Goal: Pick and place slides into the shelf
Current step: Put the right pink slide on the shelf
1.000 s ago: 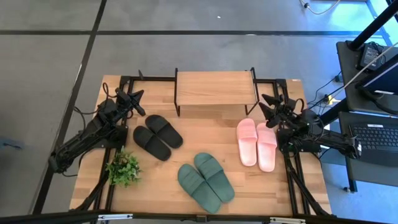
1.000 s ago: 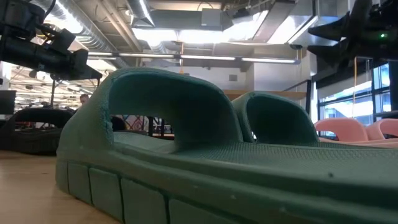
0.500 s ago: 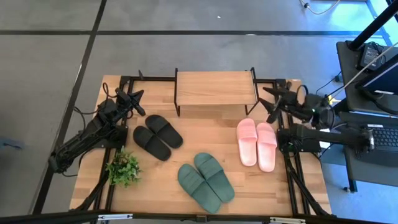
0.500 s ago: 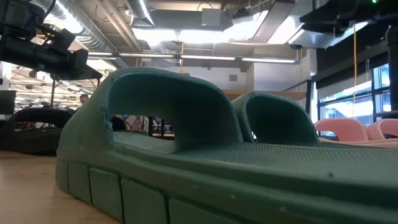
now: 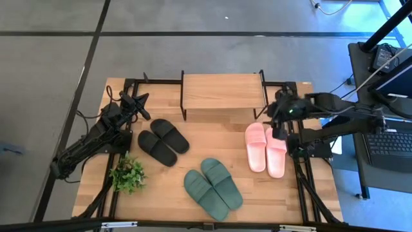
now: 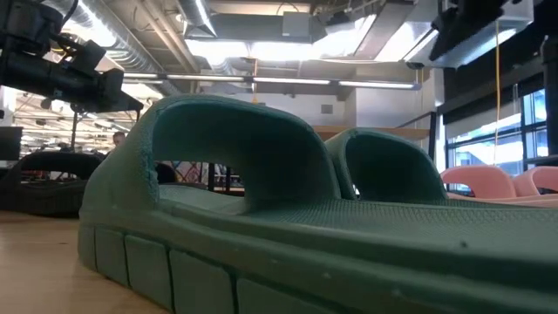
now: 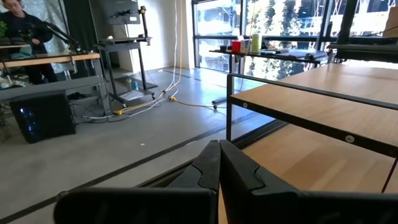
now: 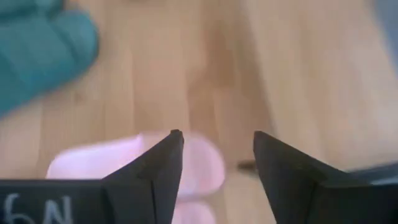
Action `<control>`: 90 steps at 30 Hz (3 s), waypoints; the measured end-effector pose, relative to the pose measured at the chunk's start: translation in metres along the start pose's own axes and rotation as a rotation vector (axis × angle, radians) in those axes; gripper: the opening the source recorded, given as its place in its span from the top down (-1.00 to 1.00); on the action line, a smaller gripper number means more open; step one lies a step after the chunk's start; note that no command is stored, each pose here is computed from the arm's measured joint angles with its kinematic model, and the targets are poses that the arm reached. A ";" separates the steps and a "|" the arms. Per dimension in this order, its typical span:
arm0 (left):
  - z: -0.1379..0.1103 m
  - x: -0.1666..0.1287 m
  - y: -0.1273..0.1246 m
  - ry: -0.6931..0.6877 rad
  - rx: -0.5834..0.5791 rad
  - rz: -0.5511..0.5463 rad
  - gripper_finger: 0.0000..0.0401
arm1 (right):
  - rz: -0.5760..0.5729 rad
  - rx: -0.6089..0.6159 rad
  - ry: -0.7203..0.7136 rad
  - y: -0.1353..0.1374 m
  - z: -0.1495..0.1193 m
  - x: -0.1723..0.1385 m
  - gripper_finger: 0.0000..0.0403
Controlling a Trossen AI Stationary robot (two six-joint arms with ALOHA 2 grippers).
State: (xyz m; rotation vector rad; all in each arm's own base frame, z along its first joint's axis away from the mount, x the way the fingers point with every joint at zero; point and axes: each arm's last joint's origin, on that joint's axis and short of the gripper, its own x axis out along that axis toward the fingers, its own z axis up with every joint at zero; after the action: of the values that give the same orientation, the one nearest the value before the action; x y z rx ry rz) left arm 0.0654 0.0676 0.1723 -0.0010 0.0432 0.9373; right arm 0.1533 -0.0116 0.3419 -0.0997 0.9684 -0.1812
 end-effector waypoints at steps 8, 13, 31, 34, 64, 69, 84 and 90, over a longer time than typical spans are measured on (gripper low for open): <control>0.000 0.000 0.000 0.000 0.000 0.000 1.00 | 0.028 0.013 0.387 0.042 -0.008 0.029 0.20; 0.000 0.000 0.000 0.000 0.000 0.000 1.00 | 0.010 0.018 0.445 0.073 -0.015 0.039 0.27; 0.000 0.000 0.000 0.000 0.000 0.000 1.00 | -0.145 -0.011 0.465 0.118 -0.100 0.088 0.37; 0.000 0.000 0.000 0.000 0.000 0.001 1.00 | -0.131 0.000 0.449 0.119 -0.109 0.100 0.37; 0.000 0.000 0.000 0.000 -0.004 0.000 1.00 | -0.325 0.009 0.328 0.109 -0.124 0.113 0.37; 0.000 0.000 0.000 0.000 -0.004 0.000 1.00 | -0.355 0.045 0.311 0.106 -0.123 0.115 0.37; 0.000 0.000 0.000 0.000 -0.004 0.000 1.00 | -0.457 0.079 0.377 0.095 -0.118 0.130 0.93; 0.000 0.000 0.000 0.000 -0.004 0.000 1.00 | -0.411 0.196 0.340 0.098 -0.096 0.121 0.95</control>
State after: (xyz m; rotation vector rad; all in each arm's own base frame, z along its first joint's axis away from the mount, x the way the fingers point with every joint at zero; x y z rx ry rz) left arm 0.0654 0.0676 0.1722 -0.0046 0.0418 0.9378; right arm 0.1512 0.0602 0.1737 -0.0881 1.2557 -0.6865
